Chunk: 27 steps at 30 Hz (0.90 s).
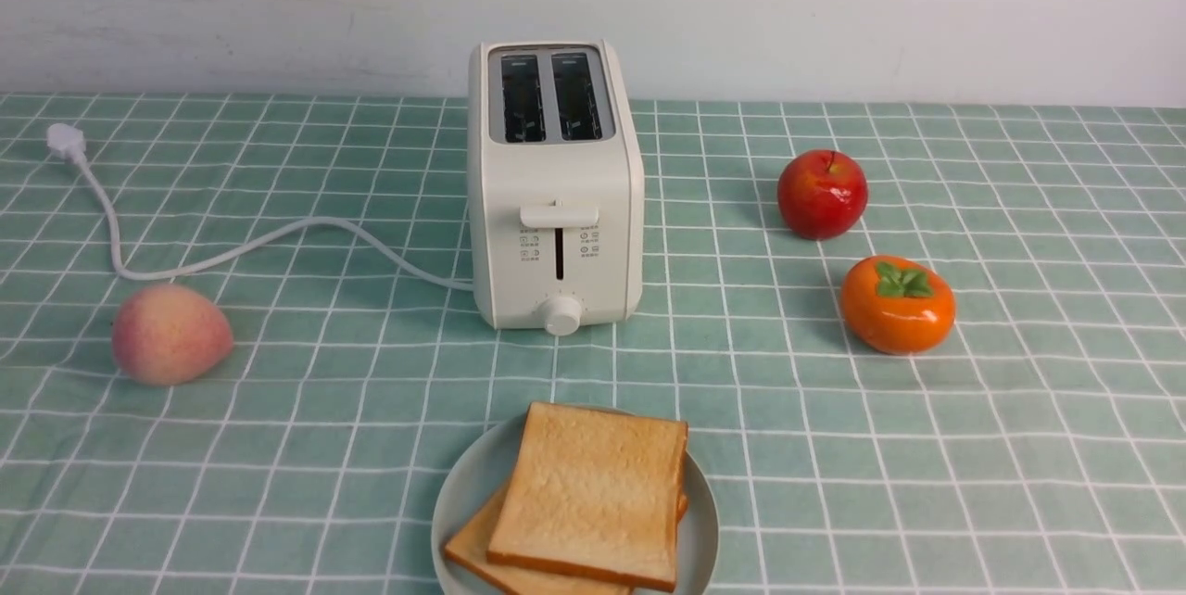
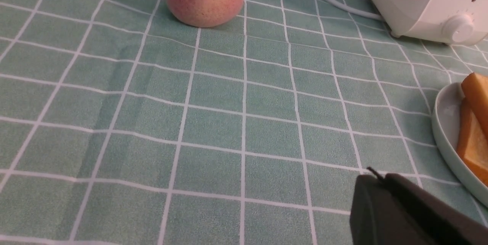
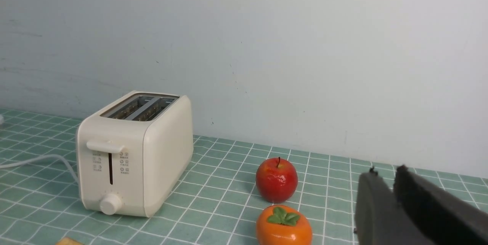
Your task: Take toasted bread from bread machine on blue coffee table place on plate.
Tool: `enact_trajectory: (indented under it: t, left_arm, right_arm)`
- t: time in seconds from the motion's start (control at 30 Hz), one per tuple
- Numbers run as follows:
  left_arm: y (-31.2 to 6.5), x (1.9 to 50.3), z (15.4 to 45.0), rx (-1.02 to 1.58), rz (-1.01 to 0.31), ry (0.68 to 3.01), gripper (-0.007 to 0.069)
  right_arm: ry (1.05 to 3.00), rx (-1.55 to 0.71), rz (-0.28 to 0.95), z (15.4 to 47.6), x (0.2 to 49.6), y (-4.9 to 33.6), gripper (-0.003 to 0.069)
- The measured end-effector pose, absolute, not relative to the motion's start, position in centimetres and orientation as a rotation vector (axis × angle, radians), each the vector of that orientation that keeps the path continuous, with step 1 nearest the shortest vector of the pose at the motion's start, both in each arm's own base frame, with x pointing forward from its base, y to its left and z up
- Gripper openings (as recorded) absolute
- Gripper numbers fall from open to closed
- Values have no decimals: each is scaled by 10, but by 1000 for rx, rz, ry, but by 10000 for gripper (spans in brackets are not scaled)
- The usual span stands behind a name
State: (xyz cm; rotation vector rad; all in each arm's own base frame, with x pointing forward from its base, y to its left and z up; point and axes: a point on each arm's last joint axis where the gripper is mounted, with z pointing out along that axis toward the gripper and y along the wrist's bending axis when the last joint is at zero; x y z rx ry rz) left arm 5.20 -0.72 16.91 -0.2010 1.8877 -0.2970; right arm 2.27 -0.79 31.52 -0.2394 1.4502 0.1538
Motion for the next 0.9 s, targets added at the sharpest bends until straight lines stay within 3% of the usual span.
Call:
enact_trajectory:
  t: [0.1, 0.33, 0.53, 0.7, 0.9]
  left_arm:
    - [-7, 52, 169, -201, -297, 1888, 16]
    - [-7, 52, 169, -201, -297, 1888, 19]
    - [-7, 52, 169, -201, -297, 1888, 26]
    - [-7, 52, 169, -201, -297, 1888, 34]
    - [-7, 52, 169, -201, -297, 1889, 36]
  right_arm:
    - [1451, -236, 165, 315, 23, -7, 86]
    - [1499, -204, 415, 312, 19, 4, 92]
    - [1502, -229, 472, 312, 17, 8, 97]
    - [1505, -222, 469, 306, 16, 8, 103]
    - [1647, -99, 300, 261, 33, 9, 109]
